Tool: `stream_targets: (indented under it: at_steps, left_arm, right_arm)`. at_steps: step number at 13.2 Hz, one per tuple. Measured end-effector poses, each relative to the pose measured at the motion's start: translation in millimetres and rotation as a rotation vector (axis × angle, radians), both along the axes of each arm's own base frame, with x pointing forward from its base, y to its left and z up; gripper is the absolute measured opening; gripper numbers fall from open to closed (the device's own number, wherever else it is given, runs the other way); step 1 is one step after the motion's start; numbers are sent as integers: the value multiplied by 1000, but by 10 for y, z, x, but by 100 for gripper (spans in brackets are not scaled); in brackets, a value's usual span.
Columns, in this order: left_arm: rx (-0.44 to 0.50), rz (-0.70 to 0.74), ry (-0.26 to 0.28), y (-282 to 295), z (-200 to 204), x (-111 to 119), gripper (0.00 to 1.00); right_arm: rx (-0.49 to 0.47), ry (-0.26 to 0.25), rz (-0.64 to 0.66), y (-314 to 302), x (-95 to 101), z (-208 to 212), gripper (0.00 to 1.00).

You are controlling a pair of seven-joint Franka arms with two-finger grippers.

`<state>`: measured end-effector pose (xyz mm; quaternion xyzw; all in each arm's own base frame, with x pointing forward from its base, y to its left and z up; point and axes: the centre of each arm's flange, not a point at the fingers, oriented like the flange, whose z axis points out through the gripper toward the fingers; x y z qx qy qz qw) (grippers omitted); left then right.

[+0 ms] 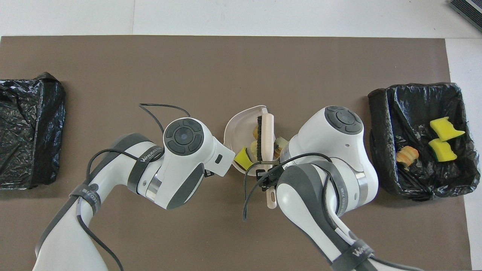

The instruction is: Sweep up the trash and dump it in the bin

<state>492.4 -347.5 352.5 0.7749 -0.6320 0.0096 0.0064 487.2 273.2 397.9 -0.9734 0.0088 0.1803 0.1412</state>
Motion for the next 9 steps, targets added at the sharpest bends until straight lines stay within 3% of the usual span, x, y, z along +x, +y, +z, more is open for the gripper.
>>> stream_targets:
  at_steps: [2,5,9]
  left_arm:
    - [-9,-25,-13,0,-32,8,33]
    - [-25,-63,-10,68,-65,72,33]
    - [-63,-105,-6,492,-74,356,33]
  right_arm:
    - [3,-15,-28,30,39,179,27]
    - [-27,19,-29,34,11,548,27]
    - [-199,-13,55,-225,-58,829,27]
